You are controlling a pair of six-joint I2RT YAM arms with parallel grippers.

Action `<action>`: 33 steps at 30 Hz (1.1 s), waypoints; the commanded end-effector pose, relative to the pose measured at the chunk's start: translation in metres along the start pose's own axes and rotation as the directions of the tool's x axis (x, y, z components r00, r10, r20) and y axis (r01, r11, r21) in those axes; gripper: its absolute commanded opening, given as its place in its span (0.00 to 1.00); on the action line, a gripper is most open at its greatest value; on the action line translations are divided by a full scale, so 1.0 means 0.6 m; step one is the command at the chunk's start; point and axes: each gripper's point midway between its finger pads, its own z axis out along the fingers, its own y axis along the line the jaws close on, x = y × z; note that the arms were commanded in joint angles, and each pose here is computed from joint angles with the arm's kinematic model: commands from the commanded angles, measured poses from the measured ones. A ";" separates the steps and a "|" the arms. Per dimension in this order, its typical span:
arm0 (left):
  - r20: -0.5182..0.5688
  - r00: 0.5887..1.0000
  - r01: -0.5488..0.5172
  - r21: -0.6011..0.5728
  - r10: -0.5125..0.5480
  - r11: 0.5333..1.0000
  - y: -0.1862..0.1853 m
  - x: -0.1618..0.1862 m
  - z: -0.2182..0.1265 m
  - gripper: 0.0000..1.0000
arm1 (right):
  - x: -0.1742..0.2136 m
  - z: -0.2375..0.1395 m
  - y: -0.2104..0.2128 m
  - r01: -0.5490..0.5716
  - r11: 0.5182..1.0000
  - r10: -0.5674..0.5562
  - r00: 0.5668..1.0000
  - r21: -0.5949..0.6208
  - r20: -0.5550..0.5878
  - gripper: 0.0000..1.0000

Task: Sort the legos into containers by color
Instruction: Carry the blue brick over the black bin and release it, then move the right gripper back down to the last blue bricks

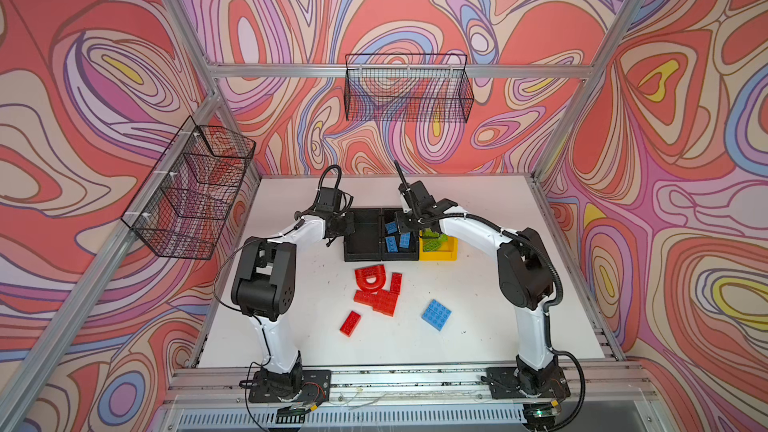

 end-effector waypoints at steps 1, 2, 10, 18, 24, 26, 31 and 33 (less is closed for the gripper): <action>0.063 0.998 0.004 0.068 -0.009 0.998 -0.027 -0.029 -0.020 0.00 | -0.019 0.008 0.023 0.000 0.998 0.002 1.000 -0.057 0.030 0.30; 0.063 0.998 0.004 0.066 -0.008 0.998 -0.027 -0.028 -0.020 0.00 | -0.016 0.012 0.023 -0.001 0.998 0.002 1.000 -0.057 0.025 0.33; 0.067 0.998 0.001 0.064 -0.005 0.998 -0.026 -0.030 -0.022 0.00 | -0.045 -0.028 0.024 0.015 0.999 -0.012 0.997 -0.042 0.070 0.59; 0.073 0.997 -0.006 0.056 0.002 0.998 -0.025 -0.032 -0.027 0.00 | 0.032 -0.130 -0.009 0.033 0.999 -0.033 0.999 0.015 -0.011 0.64; 0.072 0.997 -0.009 0.050 0.005 0.999 -0.023 -0.031 -0.027 0.00 | 0.192 -0.212 -0.022 0.003 1.000 -0.009 0.985 -0.030 -0.173 0.72; 0.067 0.998 -0.008 0.051 0.004 0.999 -0.023 -0.030 -0.024 0.00 | 0.257 -0.230 -0.027 -0.002 1.000 -0.002 0.968 -0.015 -0.251 0.71; 0.059 0.998 -0.008 0.050 0.005 0.999 -0.021 -0.025 -0.018 0.00 | 0.376 -0.260 -0.051 -0.030 0.997 0.056 0.930 0.077 -0.363 0.71; 0.056 0.998 -0.004 0.053 0.001 0.999 -0.022 -0.025 -0.016 0.00 | 0.407 -0.266 -0.060 -0.050 0.993 0.088 0.916 0.106 -0.391 0.70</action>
